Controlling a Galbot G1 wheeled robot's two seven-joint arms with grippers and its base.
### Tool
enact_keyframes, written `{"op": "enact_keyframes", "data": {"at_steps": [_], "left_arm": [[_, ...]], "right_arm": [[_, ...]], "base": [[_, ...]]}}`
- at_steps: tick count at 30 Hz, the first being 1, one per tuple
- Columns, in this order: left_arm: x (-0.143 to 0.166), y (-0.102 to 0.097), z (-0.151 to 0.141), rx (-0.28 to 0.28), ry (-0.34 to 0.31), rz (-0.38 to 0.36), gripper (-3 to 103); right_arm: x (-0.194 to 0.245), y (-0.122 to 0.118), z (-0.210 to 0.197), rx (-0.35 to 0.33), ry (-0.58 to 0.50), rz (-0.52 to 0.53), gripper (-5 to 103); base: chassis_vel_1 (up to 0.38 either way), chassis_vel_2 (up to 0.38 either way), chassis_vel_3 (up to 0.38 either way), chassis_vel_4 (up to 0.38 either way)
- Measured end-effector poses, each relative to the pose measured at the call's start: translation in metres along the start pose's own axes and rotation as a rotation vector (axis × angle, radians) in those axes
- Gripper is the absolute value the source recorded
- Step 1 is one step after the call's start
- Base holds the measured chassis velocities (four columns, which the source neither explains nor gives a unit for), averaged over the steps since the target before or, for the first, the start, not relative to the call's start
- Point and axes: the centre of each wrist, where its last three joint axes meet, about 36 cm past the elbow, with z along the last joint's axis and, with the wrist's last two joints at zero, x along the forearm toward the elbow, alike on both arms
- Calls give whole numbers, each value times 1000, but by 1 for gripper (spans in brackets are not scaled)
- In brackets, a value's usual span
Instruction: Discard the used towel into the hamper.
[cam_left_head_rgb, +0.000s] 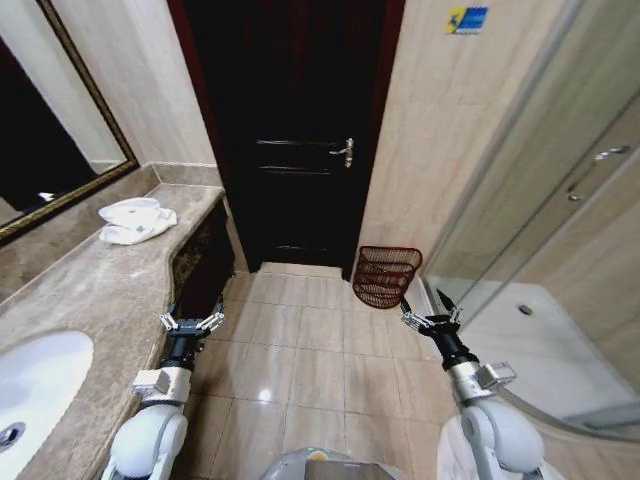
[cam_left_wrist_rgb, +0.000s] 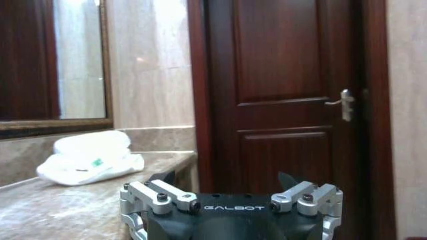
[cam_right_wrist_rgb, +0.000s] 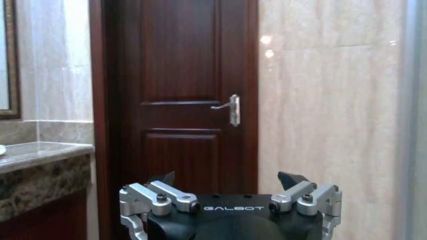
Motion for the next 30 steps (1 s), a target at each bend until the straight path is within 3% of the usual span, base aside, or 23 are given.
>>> {"op": "enact_keyframes", "data": {"at_steps": [30], "left_arm": [[-7,-4,-17,8,-23,3,100]], "right_arm": [[-2,2,-2,-3,-7,0,100]], "base": [[-44,184,187,-49]]}}
